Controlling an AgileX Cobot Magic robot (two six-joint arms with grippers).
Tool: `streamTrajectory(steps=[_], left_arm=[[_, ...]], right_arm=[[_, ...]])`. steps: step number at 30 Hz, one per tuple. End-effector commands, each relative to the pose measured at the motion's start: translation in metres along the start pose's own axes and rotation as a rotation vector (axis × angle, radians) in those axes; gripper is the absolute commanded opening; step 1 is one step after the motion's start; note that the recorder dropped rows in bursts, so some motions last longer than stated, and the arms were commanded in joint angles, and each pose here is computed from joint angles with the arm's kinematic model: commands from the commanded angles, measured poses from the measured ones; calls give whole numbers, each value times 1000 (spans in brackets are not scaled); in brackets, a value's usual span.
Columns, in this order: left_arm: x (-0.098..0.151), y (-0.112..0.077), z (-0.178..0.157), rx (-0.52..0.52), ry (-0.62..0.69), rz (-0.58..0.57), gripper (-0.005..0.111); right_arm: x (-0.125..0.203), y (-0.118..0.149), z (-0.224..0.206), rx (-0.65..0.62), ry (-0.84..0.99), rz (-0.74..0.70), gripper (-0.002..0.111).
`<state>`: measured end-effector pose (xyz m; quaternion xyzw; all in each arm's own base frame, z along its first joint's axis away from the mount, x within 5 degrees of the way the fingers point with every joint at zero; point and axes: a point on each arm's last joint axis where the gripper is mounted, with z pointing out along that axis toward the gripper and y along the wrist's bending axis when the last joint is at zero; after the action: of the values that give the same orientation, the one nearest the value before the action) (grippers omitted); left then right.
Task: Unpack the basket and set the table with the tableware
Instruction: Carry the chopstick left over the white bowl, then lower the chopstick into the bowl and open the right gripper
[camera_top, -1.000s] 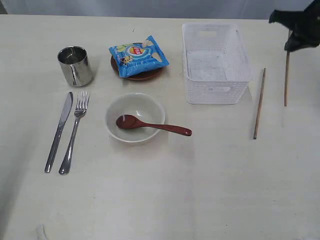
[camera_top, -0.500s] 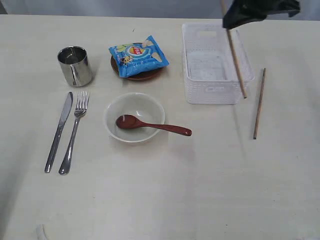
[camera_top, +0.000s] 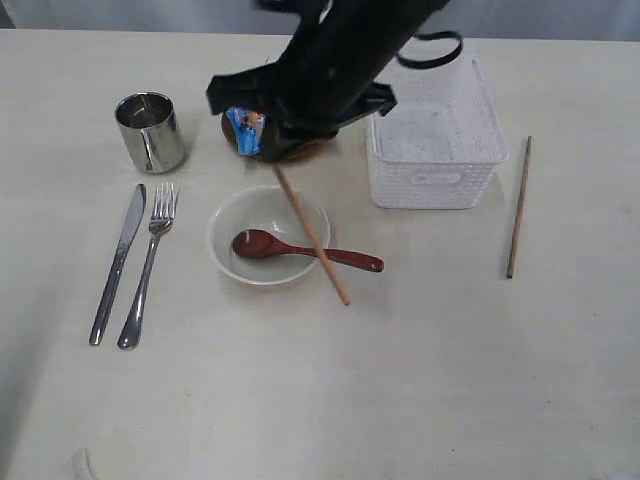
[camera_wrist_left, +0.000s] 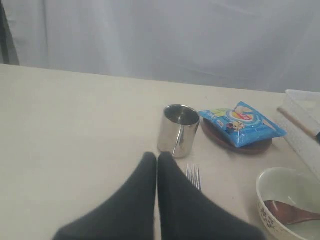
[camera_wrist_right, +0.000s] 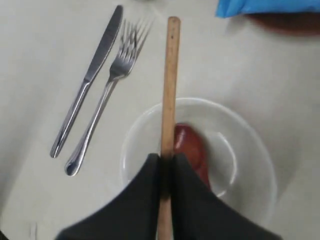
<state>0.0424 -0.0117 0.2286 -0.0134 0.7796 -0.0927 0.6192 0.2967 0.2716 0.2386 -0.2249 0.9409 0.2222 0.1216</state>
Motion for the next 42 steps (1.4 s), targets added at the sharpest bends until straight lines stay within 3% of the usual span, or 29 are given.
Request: streamTrajectory(steps=[1,9,24,42], left_arm=[[2,0,0,2,3,-8,0],[2,0,0,2,3,-8,0],[2,0,0,2,3,-8,0],[2,0,0,2,3,-8,0]], right_arm=[[3,13,28,-11,2,19,0],[5,8,61,-14,34,94,0],[-3,-2,63,65,-68,180,0],[9,-12,80,129,58,211,0]])
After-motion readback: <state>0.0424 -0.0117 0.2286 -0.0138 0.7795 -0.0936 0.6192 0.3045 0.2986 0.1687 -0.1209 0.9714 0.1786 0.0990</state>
